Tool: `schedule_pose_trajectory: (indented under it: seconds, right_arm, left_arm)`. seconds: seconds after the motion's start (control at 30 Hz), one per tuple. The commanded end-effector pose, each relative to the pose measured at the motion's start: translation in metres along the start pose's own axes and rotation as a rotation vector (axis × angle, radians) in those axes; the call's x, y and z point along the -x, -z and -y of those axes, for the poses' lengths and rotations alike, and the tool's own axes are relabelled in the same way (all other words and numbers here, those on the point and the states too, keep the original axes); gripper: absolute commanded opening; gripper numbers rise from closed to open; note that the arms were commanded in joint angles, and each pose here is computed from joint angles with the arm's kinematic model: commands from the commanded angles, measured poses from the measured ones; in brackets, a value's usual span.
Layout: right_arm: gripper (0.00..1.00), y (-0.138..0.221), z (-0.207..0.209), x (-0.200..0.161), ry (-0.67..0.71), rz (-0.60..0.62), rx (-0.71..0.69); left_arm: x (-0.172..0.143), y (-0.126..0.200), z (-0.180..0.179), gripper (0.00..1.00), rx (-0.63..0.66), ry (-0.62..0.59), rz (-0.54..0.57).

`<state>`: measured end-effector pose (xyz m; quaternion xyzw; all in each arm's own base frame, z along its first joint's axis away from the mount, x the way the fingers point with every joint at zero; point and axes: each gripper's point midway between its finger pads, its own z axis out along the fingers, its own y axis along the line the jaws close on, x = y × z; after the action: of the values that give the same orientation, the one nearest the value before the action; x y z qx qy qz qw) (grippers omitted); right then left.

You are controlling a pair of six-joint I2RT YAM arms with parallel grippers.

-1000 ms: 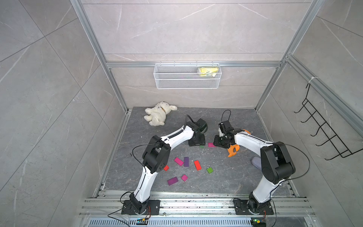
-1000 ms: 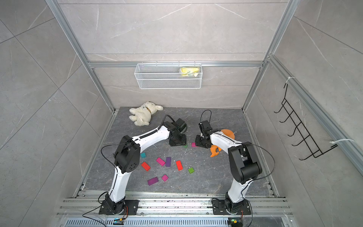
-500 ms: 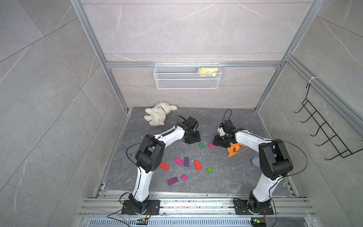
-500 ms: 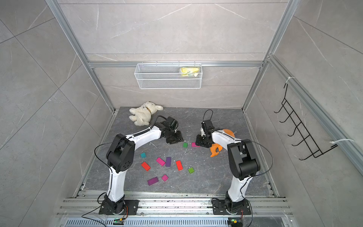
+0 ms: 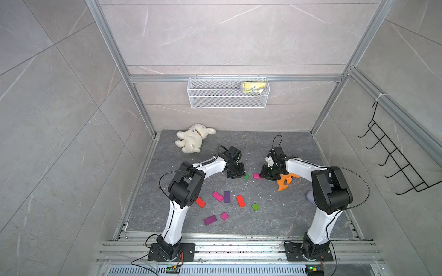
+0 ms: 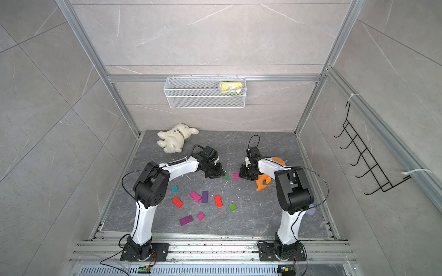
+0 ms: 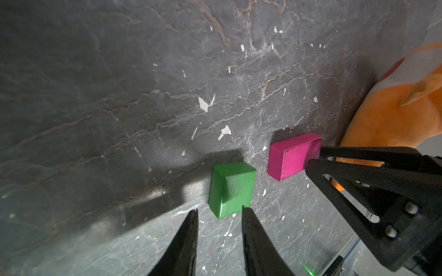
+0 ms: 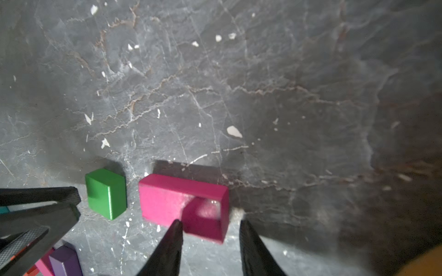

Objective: Assemble the number 7 with building blocks
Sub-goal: Assemble the building block at the center of the board.

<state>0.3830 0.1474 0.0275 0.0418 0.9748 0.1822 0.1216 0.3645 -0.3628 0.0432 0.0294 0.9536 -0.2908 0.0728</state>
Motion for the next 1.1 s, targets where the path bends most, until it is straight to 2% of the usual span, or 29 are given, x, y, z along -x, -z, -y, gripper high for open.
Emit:
schedule_pose_trajectory:
  seconds: [0.0, 0.53, 1.07]
  right_arm:
    - [0.42, -0.004, -0.003, 0.002, -0.004, -0.002, 0.014]
    - [0.39, -0.007, -0.008, 0.004, -0.005, 0.007, 0.05]
    - [0.4, -0.011, -0.004, -0.001, 0.041, -0.015, -0.005]
  left_arm:
    - [0.005, -0.002, 0.008, 0.33, -0.045, 0.01, 0.002]
    - [0.003, -0.005, 0.008, 0.27, -0.057, 0.033, 0.006]
    - [-0.004, -0.013, 0.009, 0.24, -0.045, 0.033, -0.007]
